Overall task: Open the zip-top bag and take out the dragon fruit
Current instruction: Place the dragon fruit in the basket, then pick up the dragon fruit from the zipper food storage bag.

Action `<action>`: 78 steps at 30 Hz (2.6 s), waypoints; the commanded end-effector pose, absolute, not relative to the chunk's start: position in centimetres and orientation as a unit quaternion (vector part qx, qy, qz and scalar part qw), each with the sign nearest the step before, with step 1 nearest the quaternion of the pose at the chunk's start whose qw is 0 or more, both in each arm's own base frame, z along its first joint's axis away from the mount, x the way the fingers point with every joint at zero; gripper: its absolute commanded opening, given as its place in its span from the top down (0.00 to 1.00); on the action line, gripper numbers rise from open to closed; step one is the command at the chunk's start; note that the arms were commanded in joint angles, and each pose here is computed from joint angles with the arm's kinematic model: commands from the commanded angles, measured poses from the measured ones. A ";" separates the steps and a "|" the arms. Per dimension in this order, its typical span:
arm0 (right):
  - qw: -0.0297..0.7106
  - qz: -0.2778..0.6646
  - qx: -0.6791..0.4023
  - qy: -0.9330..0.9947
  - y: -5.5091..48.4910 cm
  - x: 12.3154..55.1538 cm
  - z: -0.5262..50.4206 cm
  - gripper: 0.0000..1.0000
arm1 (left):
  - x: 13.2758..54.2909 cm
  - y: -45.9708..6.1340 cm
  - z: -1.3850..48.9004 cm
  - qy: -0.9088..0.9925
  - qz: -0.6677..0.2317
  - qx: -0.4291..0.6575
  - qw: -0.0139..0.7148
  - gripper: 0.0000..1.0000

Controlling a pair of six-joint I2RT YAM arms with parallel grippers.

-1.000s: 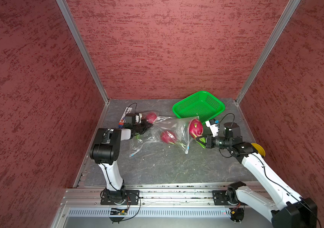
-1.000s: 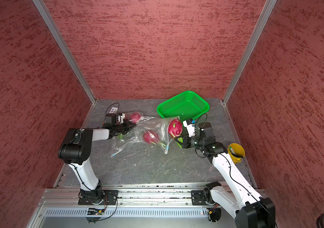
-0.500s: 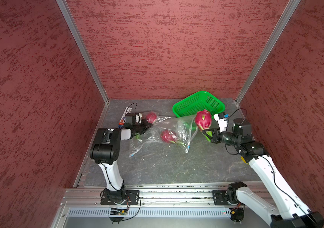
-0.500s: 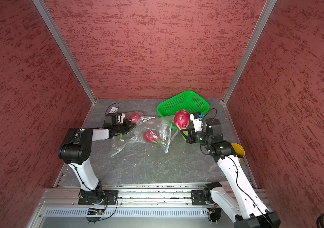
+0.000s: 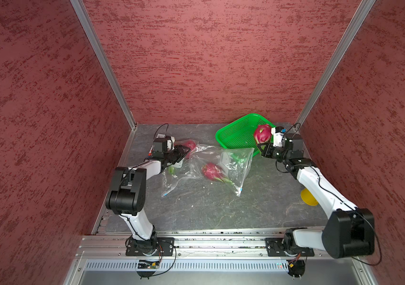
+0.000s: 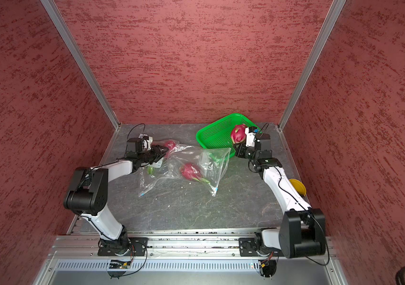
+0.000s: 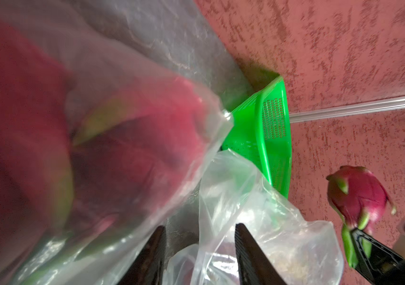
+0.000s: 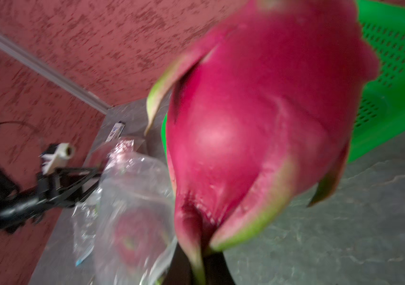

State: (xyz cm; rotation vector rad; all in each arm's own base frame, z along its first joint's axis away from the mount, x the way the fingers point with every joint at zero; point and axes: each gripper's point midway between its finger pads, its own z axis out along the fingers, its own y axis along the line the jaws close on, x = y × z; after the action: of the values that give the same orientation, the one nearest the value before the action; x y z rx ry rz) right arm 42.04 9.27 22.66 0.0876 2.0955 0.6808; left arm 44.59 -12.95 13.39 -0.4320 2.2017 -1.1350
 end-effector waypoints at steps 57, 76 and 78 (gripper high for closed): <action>0.481 0.255 0.085 0.834 6.8 41.4 20.9 0.52 | 35.6 -20.3 10.7 0.858 -0.398 -0.141 0.291 0.00; 0.381 0.382 0.043 0.841 12.7 29.6 13.8 0.70 | 40.6 -18.1 5.5 0.849 -0.384 -0.214 0.295 0.00; 0.380 0.397 0.037 0.834 13.6 29.3 13.9 0.71 | 40.8 -18.1 5.3 0.849 -0.385 -0.214 0.291 0.00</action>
State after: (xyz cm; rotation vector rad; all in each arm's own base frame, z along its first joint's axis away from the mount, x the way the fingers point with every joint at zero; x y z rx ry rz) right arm 29.35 11.98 12.04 0.1508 2.2099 0.9192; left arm 40.27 -18.44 5.74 -0.5491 2.2649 -1.0282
